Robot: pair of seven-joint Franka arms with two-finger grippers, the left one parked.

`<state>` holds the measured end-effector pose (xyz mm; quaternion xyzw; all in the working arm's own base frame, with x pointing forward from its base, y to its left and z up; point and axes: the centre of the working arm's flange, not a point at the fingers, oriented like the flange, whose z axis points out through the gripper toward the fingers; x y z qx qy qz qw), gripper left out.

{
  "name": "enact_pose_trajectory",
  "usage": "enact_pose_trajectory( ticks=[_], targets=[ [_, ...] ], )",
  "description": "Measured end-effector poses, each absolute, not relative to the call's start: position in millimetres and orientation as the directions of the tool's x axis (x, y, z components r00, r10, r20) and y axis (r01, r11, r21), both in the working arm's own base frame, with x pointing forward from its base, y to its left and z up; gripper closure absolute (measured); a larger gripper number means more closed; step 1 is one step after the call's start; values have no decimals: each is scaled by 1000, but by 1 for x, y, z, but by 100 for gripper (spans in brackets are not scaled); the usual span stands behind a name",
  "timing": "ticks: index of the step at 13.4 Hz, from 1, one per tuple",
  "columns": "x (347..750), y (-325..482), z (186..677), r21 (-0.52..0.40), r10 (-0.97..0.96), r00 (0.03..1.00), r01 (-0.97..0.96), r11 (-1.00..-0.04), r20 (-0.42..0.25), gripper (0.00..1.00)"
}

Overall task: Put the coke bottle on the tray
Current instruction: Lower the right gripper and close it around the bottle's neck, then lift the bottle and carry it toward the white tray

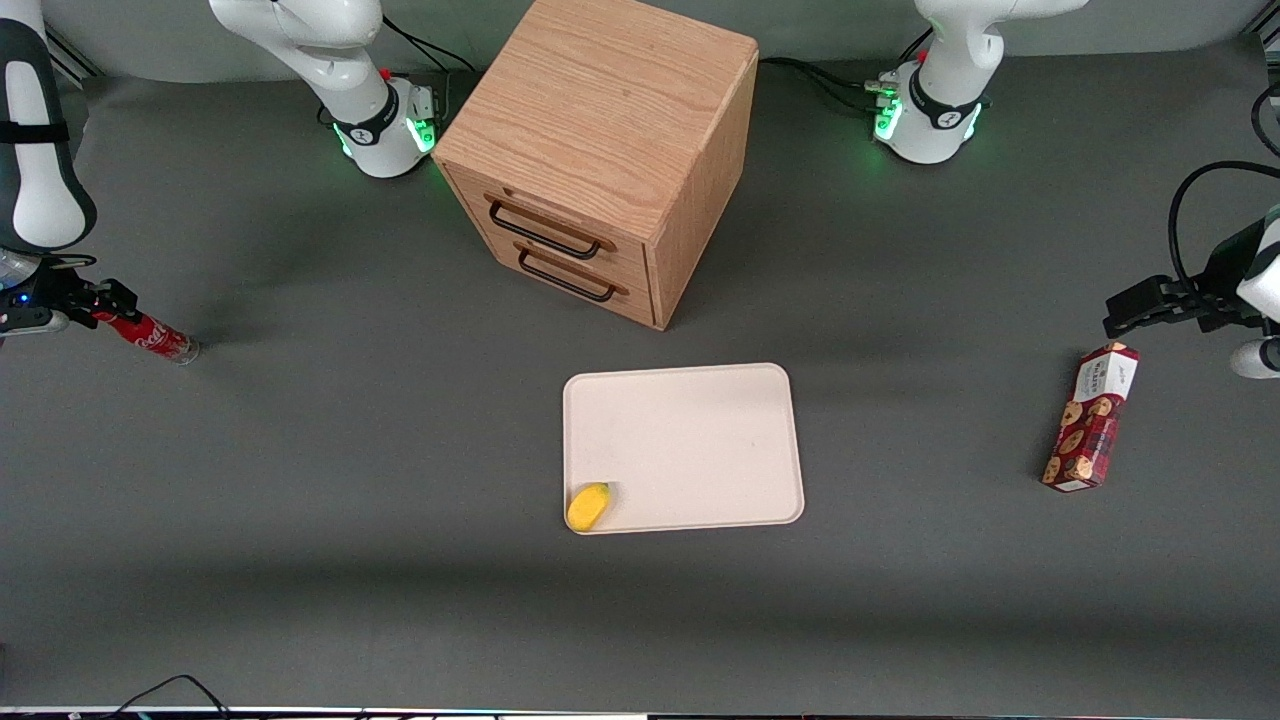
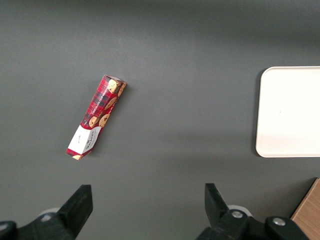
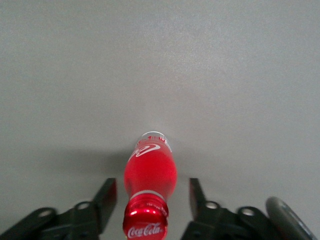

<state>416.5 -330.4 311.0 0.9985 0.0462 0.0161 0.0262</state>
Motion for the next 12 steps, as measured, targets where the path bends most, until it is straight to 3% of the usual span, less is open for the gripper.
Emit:
enact_pose_trajectory(
  ticks=[2,8,12],
  targets=[
    [417,-329,311,50,91,995,89,-995,33,64],
    [435,-313,317,38,82,996,80,-996,45,65],
    [494,-278,405,-23,48,999,48,-999,0,65]
  ],
)
